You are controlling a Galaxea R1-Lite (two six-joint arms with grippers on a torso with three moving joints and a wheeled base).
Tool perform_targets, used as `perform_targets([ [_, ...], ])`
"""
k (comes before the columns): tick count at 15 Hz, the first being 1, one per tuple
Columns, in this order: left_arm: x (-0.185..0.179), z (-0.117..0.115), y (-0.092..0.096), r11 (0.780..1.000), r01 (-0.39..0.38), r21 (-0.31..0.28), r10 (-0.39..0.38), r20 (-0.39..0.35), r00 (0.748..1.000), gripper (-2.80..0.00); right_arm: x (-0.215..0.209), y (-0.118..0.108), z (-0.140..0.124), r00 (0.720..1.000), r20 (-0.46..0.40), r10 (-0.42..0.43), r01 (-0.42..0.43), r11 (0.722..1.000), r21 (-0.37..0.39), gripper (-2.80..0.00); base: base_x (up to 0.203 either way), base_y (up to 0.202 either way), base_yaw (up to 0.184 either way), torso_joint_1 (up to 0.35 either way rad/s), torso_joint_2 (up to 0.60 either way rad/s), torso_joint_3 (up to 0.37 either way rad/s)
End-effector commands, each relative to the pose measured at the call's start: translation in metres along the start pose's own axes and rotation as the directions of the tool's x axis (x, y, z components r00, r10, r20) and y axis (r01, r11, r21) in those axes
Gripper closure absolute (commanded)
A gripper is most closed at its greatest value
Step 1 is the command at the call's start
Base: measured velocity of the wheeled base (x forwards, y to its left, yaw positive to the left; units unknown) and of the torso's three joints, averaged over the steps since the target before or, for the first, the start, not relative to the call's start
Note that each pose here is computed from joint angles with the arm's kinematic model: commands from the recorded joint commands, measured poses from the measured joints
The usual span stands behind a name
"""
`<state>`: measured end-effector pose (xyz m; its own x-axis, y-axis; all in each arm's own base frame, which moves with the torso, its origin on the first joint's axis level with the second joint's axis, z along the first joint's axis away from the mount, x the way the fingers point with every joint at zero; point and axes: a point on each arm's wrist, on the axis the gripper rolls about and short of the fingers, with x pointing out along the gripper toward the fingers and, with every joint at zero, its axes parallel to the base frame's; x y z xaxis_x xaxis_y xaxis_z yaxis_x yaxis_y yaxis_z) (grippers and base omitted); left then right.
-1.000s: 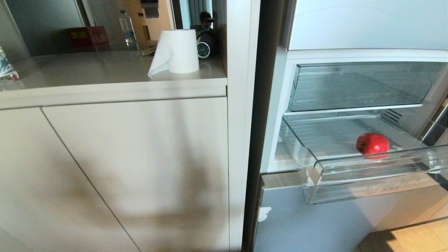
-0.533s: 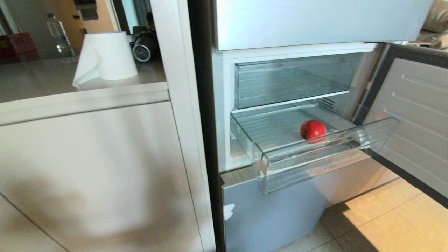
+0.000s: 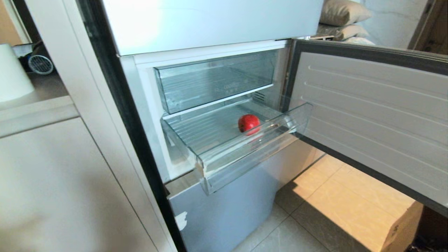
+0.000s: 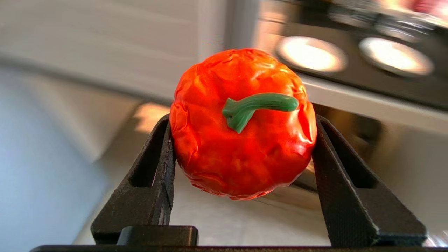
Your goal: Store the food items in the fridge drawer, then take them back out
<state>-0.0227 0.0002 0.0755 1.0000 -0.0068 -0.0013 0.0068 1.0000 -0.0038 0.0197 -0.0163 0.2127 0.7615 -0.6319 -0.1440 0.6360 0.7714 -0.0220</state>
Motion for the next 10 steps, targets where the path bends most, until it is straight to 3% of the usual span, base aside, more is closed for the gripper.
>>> perform_targets([
  [1, 0.0, 0.0, 0.0, 1.0, -0.002, -0.001, 0.002, 0.0, 1.0, 0.0, 0.021, -0.005, 0.002, 0.994, -0.039, -0.098, 0.099, 0.995, 0.016, 0.0, -0.002, 0.004, -0.104, -0.002, 0.0, 0.012],
  [4, 0.0, 0.0, 0.0, 1.0, -0.001, -0.001, 0.001, 0.0, 1.0, 0.0, 0.052, -0.021, 0.011, 0.975, -0.054, -0.214, 0.217, 0.974, 0.058, 0.0, 0.0, 0.002, -0.017, 0.002, 0.0, 0.002],
  [7, 0.0, 0.0, 0.0, 1.0, -0.001, -0.001, 0.001, 0.0, 1.0, 0.0, 0.093, -0.044, 0.02, 0.958, -0.079, -0.277, 0.285, 0.951, 0.117, 0.0, 0.0, 0.0, 0.0, 0.0, 0.0, 0.0],
  [10, 0.0, 0.0, 0.0, 1.0, -0.001, -0.001, 0.001, 0.0, 1.0, 0.0, 0.134, -0.083, 0.034, 0.919, -0.096, -0.383, 0.394, 0.904, 0.166, 0.0, 0.0, 0.0, 0.0, 0.0, 0.0, 0.0],
])
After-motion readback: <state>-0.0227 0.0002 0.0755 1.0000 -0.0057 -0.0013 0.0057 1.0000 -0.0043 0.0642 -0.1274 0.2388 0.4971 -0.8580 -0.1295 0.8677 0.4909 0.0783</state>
